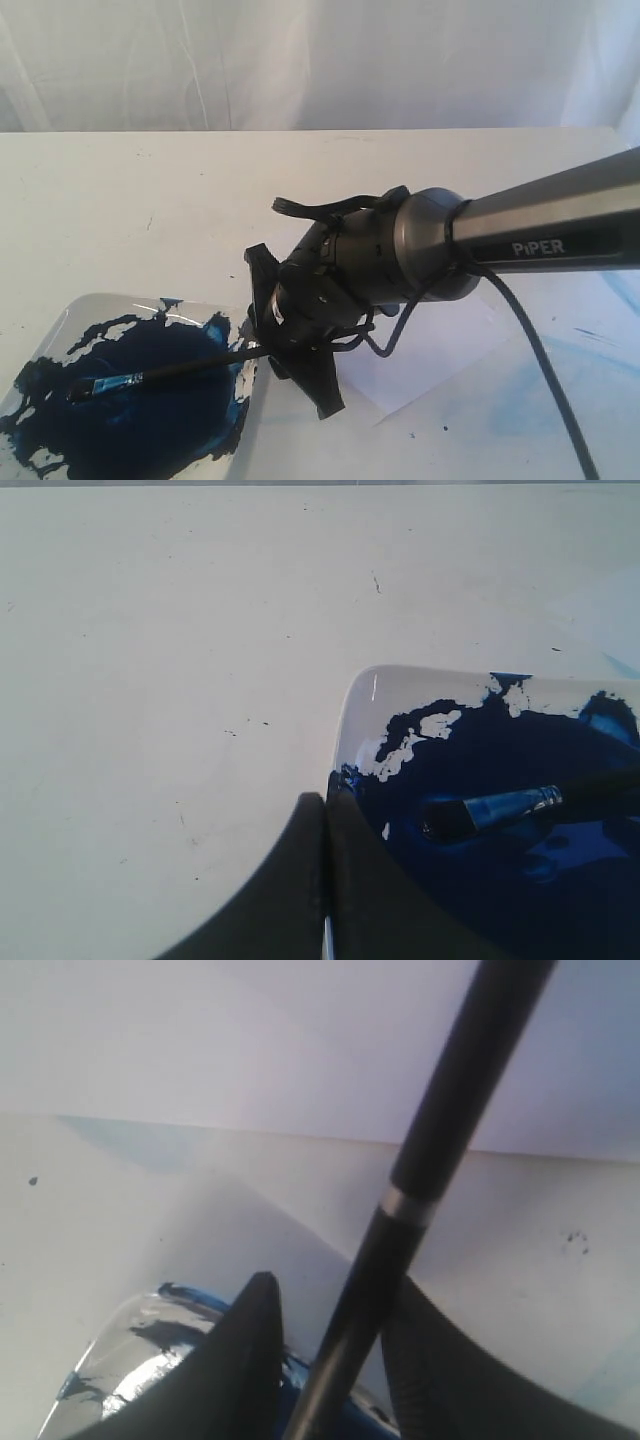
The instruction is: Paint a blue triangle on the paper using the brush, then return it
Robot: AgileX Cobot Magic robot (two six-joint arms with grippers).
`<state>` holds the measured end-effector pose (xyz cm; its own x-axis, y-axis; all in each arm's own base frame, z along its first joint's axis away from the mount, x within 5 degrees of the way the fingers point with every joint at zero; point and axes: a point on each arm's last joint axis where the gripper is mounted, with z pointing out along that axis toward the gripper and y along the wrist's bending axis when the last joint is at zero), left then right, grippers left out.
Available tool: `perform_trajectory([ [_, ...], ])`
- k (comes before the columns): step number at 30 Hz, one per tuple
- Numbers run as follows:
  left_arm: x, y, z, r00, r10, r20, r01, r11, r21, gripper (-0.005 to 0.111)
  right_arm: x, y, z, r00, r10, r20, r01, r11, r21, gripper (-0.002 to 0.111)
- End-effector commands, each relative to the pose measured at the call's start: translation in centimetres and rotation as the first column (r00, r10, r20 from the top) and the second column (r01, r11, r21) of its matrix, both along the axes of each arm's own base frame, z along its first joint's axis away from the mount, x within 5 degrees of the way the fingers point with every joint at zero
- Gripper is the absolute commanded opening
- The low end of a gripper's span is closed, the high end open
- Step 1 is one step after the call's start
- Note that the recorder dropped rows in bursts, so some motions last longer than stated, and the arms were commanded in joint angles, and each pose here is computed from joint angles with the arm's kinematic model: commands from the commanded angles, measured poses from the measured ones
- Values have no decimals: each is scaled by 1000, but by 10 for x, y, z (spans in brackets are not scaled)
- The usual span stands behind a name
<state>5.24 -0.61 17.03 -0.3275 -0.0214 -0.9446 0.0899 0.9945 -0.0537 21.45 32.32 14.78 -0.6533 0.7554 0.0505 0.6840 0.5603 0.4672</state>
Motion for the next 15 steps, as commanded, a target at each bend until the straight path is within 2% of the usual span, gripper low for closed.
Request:
perform_trajectory([
  [1,0,-1,-1,1000,-9,-4,9,1000,-5,0,3,-3,-1,1000,-7,-1,7,1000,-9,32],
  [15,0,-1,-1,1000,-9,-4,9,1000,-5,0,3,-5,-2,1000,-12,-6,12,1000,-21,32],
])
